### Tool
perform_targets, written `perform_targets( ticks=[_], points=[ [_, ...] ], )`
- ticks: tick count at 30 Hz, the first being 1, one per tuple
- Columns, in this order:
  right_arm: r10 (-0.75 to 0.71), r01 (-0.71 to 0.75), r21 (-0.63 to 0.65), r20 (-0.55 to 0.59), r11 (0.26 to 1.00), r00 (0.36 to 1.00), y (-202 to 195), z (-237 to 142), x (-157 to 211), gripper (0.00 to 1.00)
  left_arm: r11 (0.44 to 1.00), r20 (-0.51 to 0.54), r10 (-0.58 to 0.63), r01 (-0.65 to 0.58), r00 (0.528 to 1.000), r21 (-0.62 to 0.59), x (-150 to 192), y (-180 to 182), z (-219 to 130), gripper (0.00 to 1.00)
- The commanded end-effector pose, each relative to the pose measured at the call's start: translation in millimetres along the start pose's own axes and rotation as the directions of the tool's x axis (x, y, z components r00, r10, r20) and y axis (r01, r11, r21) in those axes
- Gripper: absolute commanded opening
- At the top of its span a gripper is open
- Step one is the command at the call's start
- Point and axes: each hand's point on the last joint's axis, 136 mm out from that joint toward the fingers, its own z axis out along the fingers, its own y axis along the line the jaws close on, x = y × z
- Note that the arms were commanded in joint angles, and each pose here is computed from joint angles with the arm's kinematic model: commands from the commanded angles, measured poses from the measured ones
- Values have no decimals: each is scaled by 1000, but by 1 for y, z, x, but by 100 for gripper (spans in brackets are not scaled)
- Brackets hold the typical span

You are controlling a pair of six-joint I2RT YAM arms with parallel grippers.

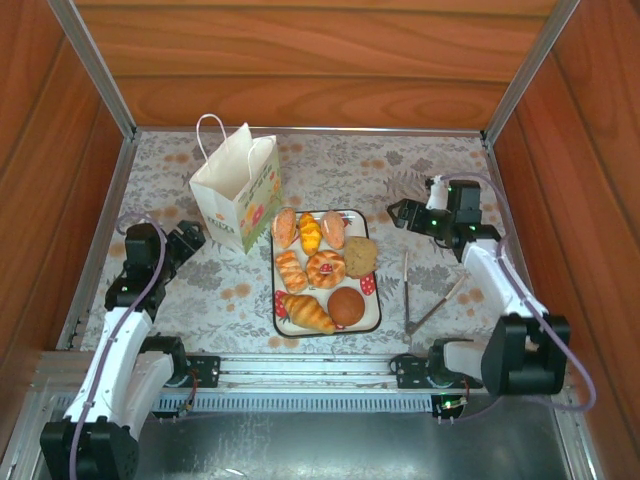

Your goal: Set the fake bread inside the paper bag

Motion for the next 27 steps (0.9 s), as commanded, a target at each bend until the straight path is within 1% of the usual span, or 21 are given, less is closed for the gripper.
perform_targets(
  ticks=[1,3,5,7,12,15,19,27],
  points=[
    [71,-86,-127,-119,988,990,11,24,9,78,996,-209,-62,72,976,43,45,-10,-8,91],
    [90,-117,-145,-180,982,979,7,43,11,71,997,-257,-45,60,965,53,59,-15,-7,91],
    [96,-130,-142,-227,981,969,2,59,12,66,997,-293,-32,50,955,54,69,-17,-6,91],
    [107,-146,-122,-280,982,954,-7,78,19,63,998,-300,-14,33,954,59,71,-20,-6,91],
    [90,-143,-115,-378,983,922,-8,113,30,55,999,-152,22,-16,988,35,40,-21,-12,91],
    [81,-126,-88,-402,988,912,-13,128,35,52,998,-89,45,-42,995,36,25,-27,-18,91],
    [82,-129,-83,-428,988,900,-16,140,41,49,998,-61,64,-63,996,22,17,-28,-22,92],
    [82,-130,-72,-468,989,880,-21,152,55,42,998,-51,62,-62,997,1,15,-25,-22,92]
  ],
)
